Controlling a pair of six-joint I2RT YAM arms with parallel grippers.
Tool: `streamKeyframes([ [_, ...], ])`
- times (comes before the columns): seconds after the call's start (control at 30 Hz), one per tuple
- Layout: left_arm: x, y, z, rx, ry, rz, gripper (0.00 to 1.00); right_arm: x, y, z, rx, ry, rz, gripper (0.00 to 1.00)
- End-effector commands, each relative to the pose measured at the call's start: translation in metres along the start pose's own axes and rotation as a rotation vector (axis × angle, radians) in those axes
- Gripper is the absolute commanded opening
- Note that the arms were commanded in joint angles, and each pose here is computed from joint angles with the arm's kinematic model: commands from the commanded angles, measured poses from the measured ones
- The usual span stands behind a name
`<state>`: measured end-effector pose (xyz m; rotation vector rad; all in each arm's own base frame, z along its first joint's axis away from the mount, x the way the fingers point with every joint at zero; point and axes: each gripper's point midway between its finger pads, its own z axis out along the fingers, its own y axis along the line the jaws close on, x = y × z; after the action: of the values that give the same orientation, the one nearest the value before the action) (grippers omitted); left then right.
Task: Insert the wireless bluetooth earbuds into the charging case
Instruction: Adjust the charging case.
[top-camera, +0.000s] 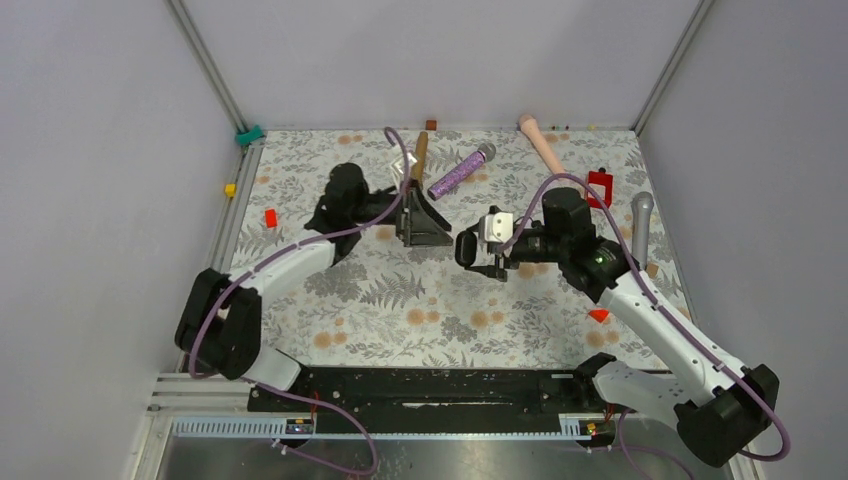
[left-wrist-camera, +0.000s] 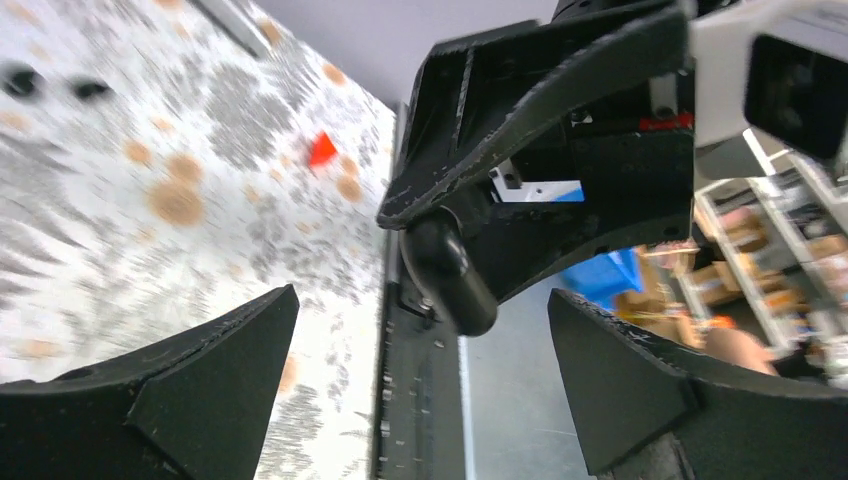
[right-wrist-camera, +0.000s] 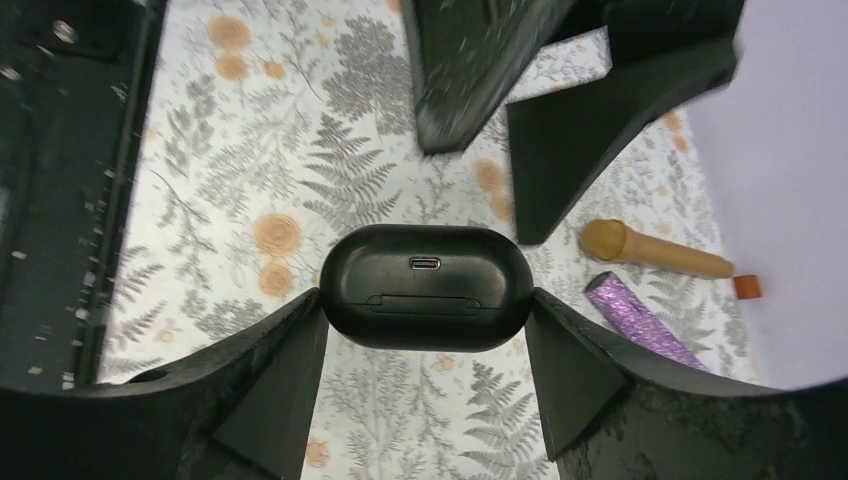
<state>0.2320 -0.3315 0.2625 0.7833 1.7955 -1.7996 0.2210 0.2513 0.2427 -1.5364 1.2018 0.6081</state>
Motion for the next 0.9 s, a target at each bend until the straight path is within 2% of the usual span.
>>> streamKeyframes([
  [0.0, -0.043, -0.041, -0.04, 0.044, -0.081, 0.405, 0.99, -0.039, 0.006, -0.007, -0.065, -0.062, 0.172, 0.5],
  [0.07, -0.048, -0.051, -0.056, 0.026, -0.069, 0.599, 0.99, -0.05, 0.013, -0.01, -0.1, -0.082, 0.258, 0.5],
  [0.13, -0.044, -0.05, -0.067, -0.048, -0.004, 0.82, 0.99, -0.061, 0.021, -0.011, -0.148, -0.106, 0.353, 0.5],
  [0.23, -0.015, -0.041, -0.076, -0.199, 0.23, 1.04, 0.99, -0.072, 0.032, -0.011, -0.228, -0.132, 0.491, 0.51],
  [0.27, -0.013, -0.031, -0.08, -0.276, 0.277, 1.12, 0.99, -0.074, 0.036, -0.01, -0.255, -0.14, 0.548, 0.51],
  [0.33, -0.006, -0.029, -0.08, -0.316, 0.333, 1.235, 0.99, -0.078, 0.041, -0.006, -0.313, -0.153, 0.667, 0.51],
  [0.57, 0.027, -0.043, -0.077, -0.16, 0.431, 1.39, 0.99, -0.079, 0.037, 0.014, -0.466, -0.221, 0.97, 0.51],
  [0.7, 0.037, -0.043, -0.071, -0.135, 0.474, 1.399, 0.99, -0.07, 0.032, 0.023, -0.507, -0.236, 1.093, 0.51],
  [0.87, 0.047, -0.036, -0.058, -0.112, 0.527, 1.382, 0.96, -0.056, 0.032, 0.034, -0.522, -0.209, 1.168, 0.52],
])
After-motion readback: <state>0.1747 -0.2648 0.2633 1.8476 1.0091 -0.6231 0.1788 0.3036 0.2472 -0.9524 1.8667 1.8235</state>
